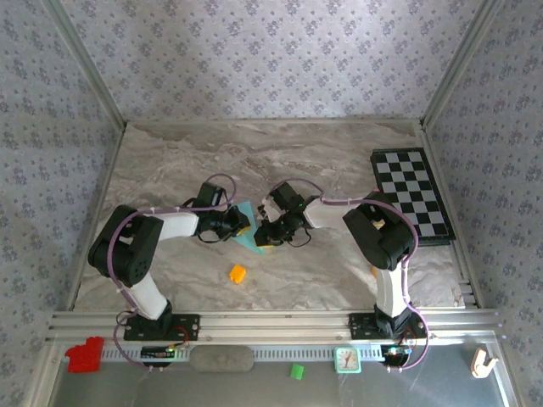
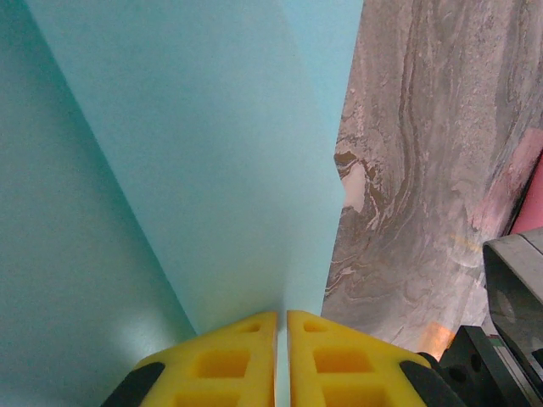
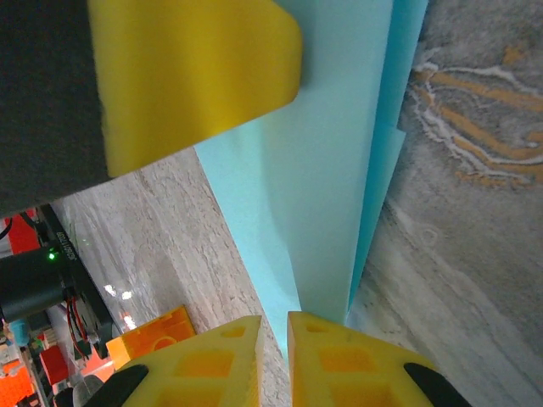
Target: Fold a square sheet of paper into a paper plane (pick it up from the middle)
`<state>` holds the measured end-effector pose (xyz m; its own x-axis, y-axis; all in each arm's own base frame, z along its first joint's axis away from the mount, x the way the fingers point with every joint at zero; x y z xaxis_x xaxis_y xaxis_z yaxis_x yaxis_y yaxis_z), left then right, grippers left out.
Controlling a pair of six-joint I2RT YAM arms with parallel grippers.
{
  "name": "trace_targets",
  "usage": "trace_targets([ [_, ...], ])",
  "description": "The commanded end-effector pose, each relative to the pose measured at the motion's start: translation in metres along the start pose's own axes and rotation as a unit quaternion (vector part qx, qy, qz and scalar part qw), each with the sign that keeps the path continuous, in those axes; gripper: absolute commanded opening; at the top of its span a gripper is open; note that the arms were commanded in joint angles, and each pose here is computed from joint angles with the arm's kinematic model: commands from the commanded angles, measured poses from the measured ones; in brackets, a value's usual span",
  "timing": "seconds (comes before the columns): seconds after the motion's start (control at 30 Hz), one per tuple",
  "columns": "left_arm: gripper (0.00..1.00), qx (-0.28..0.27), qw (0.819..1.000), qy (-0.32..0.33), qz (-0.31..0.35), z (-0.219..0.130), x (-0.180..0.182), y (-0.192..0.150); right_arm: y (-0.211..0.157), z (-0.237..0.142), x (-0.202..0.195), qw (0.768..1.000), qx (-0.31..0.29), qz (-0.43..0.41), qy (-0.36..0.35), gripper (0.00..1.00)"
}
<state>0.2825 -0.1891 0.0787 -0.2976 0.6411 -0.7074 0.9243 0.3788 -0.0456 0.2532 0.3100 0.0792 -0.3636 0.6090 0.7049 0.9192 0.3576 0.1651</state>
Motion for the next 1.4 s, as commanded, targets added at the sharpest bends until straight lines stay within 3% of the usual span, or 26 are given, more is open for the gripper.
trace_targets([
  [0.0,0.12,-0.005,1.0,0.003,0.003,-0.003,0.0,0.002,-0.001,0.005,-0.002,1.0,0.013,0.008,0.002,0.16],
  [0.3,0.12,-0.005,1.0,0.005,0.002,-0.003,0.001,0.002,0.004,-0.008,0.008,1.0,-0.011,-0.01,0.006,0.17],
  [0.57,0.13,-0.008,1.0,0.003,0.002,-0.005,0.001,0.002,-0.003,-0.032,0.003,0.997,-0.052,-0.006,-0.063,0.31],
  [0.8,0.14,-0.008,1.0,-0.001,0.003,-0.006,-0.002,0.001,-0.01,-0.021,-0.002,0.997,-0.022,0.006,-0.071,0.31],
  [1.37,0.16,-0.01,1.0,-0.011,0.002,-0.014,-0.006,-0.002,-0.01,-0.012,0.007,0.999,0.0,-0.013,-0.053,0.17],
])
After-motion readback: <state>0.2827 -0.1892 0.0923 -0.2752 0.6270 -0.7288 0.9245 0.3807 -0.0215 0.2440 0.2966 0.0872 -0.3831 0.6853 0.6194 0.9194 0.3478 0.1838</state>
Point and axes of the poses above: each hand's point on the last joint's axis, 136 mm out from that joint toward the fingers, its own z axis out along the fingers, its own x axis along the line the jaws close on, y = z × x, the point moved 7 cm from there along -z, back along the fingers, and after that the axes turned 3 degrees about -z, right-handed, at the moved point
